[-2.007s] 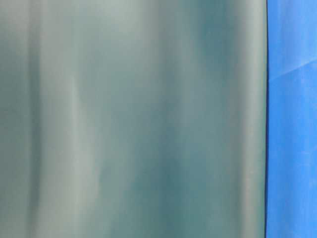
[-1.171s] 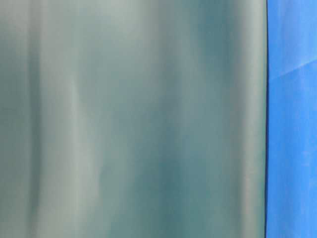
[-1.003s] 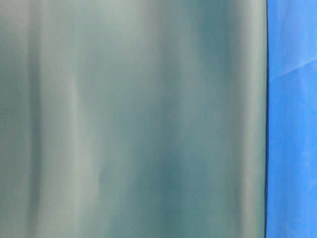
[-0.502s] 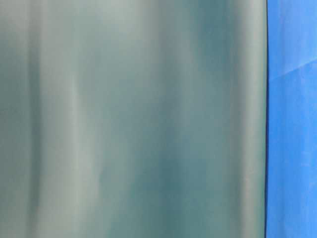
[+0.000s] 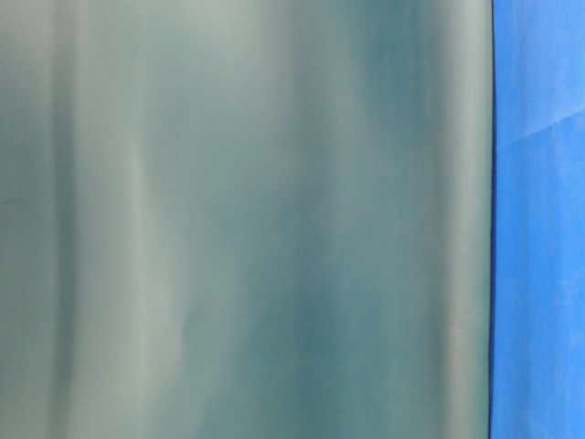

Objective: Handover the blue block to the right arm after grasping it with the left arm, then place it in the designated position.
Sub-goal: 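Open both grippers and move the left gripper toward the blue cube, then reach the left gripper over the blue cube and lower it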

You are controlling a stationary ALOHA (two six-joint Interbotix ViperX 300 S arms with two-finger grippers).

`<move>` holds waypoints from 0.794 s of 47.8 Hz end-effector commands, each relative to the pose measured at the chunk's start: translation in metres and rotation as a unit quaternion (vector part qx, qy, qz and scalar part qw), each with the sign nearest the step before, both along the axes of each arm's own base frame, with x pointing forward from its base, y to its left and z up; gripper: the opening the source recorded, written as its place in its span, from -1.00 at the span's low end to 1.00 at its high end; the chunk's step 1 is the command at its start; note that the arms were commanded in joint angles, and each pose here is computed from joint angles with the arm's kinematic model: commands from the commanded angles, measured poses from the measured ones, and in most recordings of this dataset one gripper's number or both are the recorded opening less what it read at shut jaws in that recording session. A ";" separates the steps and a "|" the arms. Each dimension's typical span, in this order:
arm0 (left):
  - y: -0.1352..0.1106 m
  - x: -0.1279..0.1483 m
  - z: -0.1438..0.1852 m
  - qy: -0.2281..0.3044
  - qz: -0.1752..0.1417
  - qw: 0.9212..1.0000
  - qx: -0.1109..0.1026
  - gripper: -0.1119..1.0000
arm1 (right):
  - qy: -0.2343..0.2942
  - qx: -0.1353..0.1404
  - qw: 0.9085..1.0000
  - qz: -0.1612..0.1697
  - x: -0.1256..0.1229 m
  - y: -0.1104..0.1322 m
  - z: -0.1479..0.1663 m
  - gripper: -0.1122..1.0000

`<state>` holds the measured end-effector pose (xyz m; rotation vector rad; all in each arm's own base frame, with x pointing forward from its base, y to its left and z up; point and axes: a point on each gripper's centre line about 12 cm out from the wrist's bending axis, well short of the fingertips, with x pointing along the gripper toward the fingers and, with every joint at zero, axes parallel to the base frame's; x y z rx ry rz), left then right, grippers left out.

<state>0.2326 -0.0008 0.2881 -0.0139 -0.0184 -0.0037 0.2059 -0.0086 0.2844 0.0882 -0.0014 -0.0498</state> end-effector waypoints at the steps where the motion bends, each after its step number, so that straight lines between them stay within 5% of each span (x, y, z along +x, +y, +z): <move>1: 0.000 0.016 0.014 -0.024 0.000 1.000 -0.001 0.87 | -0.014 0.000 1.000 -0.002 0.003 -0.001 0.011 0.93; 38: -0.001 0.156 0.022 0.028 -0.001 1.000 0.002 0.87 | -0.015 -0.001 1.000 -0.003 0.004 -0.002 0.014 0.93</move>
